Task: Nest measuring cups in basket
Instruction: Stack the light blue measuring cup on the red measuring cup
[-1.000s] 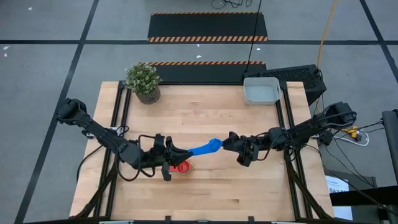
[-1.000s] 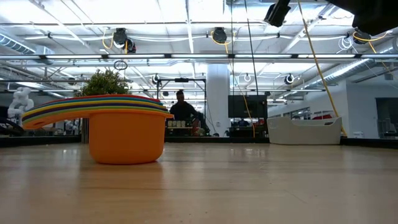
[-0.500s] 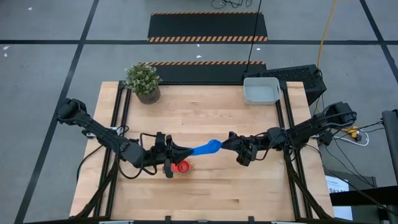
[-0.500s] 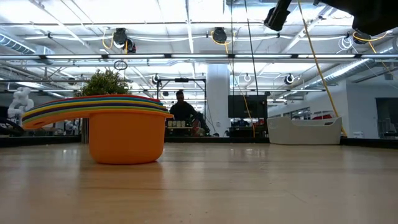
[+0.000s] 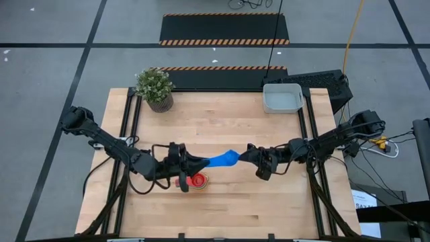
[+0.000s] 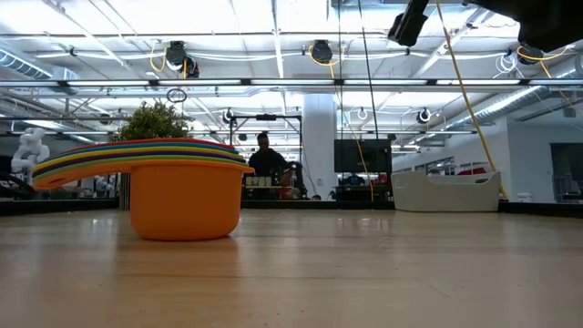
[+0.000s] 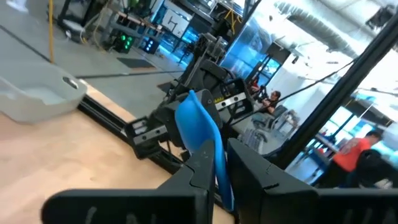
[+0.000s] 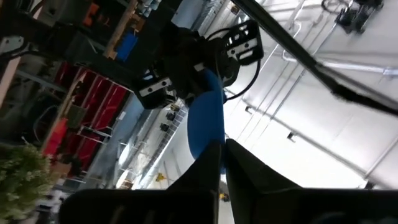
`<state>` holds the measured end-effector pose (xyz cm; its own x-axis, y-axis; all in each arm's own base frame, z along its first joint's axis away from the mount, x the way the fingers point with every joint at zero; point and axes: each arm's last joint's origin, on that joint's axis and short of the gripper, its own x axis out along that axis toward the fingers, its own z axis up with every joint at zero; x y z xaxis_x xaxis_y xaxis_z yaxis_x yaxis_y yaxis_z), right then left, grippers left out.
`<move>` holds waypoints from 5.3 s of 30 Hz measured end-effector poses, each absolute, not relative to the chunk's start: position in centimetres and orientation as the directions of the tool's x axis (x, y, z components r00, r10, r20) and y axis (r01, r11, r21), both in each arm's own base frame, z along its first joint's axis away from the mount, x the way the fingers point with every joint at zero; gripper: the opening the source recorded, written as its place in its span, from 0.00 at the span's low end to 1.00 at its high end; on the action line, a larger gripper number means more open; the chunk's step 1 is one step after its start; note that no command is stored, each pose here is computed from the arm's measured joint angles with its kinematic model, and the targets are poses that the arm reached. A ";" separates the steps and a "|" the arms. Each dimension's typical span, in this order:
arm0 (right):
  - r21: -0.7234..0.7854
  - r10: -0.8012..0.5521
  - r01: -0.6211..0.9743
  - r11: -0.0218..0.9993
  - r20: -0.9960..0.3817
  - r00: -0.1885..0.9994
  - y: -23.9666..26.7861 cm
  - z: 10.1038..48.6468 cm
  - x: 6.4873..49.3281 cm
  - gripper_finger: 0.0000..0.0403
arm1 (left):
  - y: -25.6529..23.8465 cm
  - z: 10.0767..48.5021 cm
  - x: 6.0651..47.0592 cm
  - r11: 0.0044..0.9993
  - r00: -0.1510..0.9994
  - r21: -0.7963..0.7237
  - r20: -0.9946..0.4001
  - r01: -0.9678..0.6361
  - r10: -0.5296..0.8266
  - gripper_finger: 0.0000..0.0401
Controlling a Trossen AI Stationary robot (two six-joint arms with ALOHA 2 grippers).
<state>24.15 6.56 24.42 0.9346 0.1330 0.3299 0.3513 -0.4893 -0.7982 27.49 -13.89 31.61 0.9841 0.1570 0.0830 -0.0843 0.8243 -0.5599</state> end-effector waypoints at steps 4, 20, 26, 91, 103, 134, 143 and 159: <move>-0.838 0.095 0.338 -0.429 0.330 0.939 6.7 24.4 24.1 0.00 | -13.9 31.9 27.4 0.859 0.980 -0.503 0.106 -0.094 0.169 0.20; -0.948 -0.111 0.265 -0.173 0.286 0.952 7.8 24.2 23.6 0.00 | -13.7 34.4 24.9 0.957 0.963 -0.226 0.156 -0.181 0.219 0.61; -0.966 -0.154 0.249 0.068 0.237 0.959 8.2 23.8 23.5 0.00 | -13.5 34.9 23.0 0.956 0.953 0.022 0.087 -0.292 0.289 0.61; -0.502 -0.162 0.264 0.824 0.237 0.958 8.1 24.0 28.7 0.00 | -10.9 33.6 20.7 0.799 0.952 0.589 -0.157 -0.122 0.262 0.35; -0.499 -0.167 0.267 0.825 0.237 0.957 7.9 24.0 28.8 0.00 | -11.1 32.4 22.5 0.780 0.939 0.613 -0.176 -0.129 0.294 0.41; -0.292 -0.129 0.129 0.948 0.019 0.992 7.6 24.4 27.2 0.28 | -16.3 27.6 16.9 0.628 0.932 0.771 -0.296 0.104 0.208 0.01; -0.067 -0.125 0.122 0.990 -0.039 0.991 7.4 24.4 26.7 0.29 | -18.3 23.1 13.5 0.516 0.956 0.836 -0.277 0.189 0.099 0.01; 0.072 -0.124 0.127 0.989 -0.045 0.991 7.5 24.3 26.7 0.29 | -19.9 16.8 13.1 0.230 0.954 0.969 -0.155 0.096 0.257 0.02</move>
<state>26.72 7.46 24.34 0.9913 -0.1240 -0.0446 0.1270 0.9893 0.0721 13.06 -19.87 16.84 0.9540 0.2566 -0.1552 0.0958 0.2296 0.9686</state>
